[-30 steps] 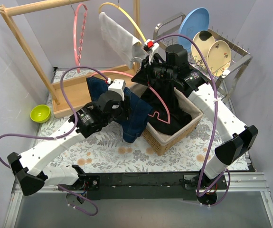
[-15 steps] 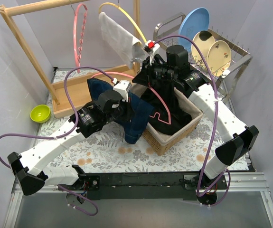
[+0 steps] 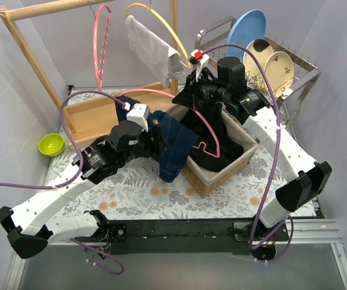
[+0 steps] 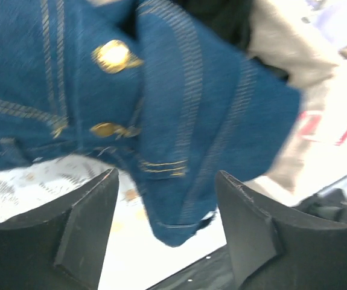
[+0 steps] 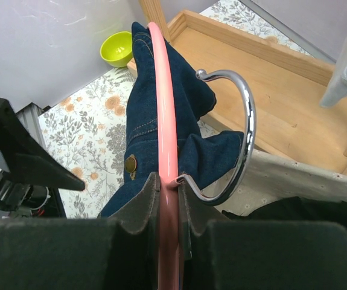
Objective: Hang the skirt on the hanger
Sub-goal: Place skirt on hanger
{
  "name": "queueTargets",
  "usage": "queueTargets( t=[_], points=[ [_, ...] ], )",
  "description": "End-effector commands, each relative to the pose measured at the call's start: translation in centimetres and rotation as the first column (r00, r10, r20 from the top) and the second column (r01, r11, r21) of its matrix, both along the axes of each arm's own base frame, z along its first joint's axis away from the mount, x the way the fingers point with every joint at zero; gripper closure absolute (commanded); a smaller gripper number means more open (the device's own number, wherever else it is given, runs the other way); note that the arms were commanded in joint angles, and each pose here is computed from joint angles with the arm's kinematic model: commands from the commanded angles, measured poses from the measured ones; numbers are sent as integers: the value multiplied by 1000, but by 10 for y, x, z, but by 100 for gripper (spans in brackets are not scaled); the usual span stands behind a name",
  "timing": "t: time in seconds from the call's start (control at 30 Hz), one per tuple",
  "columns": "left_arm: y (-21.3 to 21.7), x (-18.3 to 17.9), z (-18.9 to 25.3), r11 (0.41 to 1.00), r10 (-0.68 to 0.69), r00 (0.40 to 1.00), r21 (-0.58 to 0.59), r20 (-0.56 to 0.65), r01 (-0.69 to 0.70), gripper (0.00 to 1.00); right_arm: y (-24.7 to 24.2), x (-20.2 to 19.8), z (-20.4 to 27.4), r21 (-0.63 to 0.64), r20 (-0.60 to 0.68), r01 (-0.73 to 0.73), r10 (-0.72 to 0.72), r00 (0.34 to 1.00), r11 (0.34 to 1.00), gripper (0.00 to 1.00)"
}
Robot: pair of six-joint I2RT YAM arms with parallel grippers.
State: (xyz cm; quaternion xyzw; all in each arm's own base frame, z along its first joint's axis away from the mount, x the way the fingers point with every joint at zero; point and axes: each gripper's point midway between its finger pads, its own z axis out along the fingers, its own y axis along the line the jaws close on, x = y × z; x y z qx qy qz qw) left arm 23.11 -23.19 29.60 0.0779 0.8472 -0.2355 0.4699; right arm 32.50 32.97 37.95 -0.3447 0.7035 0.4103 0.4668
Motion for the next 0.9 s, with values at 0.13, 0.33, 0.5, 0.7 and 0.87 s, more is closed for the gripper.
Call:
queueTargets(
  t=[0.13,0.33,0.5,0.7,0.87],
  points=[
    [-13,16,-22,998,-15,1000,57,3,14,35,-5,-14,58,132,132,-37,20,991,991,99],
    [-31,19,-25,995,-90,996,33,-17,90,72,-6,-18,62,136,138,-43,24,990,990,99],
    [-67,-12,33,932,-324,945,-153,48,327,89,-6,-15,58,129,139,-37,19,990,991,99],
    [-93,-37,52,840,-498,867,-231,27,490,79,-5,-13,56,129,132,-36,19,991,991,99],
    [-107,-47,8,808,-580,805,-216,-127,548,45,-6,-13,56,130,133,-33,16,991,991,99]
  ],
)
